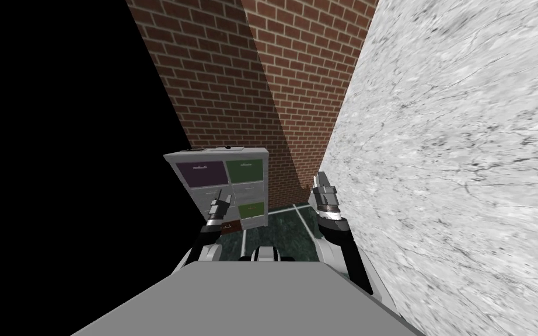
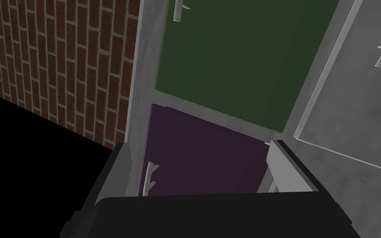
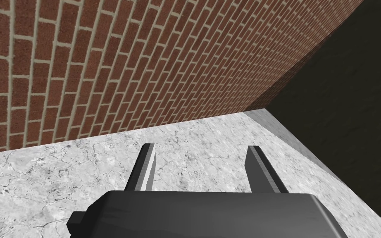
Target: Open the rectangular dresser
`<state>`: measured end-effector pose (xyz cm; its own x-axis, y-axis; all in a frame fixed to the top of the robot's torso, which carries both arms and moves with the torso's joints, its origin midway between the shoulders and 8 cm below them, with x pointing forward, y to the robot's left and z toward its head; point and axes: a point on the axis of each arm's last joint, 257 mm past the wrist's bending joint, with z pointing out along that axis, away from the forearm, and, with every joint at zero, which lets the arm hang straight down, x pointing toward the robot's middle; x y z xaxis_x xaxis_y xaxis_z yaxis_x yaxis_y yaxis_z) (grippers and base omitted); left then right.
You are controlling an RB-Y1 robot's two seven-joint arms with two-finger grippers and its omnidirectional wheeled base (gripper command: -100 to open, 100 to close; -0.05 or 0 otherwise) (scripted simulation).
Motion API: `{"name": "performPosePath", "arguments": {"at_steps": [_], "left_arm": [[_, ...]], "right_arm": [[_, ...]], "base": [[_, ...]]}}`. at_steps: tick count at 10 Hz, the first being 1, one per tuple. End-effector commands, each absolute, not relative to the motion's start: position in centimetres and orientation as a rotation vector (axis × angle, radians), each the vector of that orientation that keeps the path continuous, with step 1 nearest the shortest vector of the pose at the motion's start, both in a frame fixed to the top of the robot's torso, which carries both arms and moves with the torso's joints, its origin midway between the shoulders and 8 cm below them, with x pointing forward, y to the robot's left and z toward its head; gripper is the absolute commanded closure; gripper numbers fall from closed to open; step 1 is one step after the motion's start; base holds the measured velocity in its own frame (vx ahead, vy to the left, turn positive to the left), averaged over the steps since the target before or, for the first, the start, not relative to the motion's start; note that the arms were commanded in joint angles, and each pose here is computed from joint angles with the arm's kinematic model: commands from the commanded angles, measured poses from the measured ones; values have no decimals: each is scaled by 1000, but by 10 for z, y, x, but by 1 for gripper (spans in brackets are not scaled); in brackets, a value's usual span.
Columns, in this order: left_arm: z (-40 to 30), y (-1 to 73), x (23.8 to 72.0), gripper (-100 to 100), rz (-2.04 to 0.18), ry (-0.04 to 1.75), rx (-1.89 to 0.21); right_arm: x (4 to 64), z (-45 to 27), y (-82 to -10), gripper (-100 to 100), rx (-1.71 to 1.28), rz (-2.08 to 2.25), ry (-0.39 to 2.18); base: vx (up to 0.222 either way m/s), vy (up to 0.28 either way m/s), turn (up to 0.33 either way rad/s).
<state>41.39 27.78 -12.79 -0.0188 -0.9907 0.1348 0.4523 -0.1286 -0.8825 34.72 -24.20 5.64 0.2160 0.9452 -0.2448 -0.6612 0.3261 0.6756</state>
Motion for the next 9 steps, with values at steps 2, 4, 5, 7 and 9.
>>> {"name": "performPosePath", "arguments": {"at_steps": [2, 4, 5, 7, 9], "left_arm": [[-156, 282, 422, -100, -1466, 807, -998], [-168, 284, 425, -100, -1457, 823, -1016], [-175, 285, 426, -100, -1452, 831, -1026], [-196, 290, 430, -100, -1436, 856, -1056], [-211, 292, 432, -100, -1425, 870, -1082]], "right_arm": [[347, 56, -242, 0, 482, 1174, 704], [347, 56, -242, 0, 482, 1174, 704], [347, 56, -242, 0, 482, 1174, 704], [347, 56, -242, 0, 482, 1174, 704], [347, 56, -242, 0, 482, 1174, 704]], "base": [[84, -31, -9], [68, -24, -4], [62, -20, -7], [82, -33, -10], [79, -33, -5]]}}
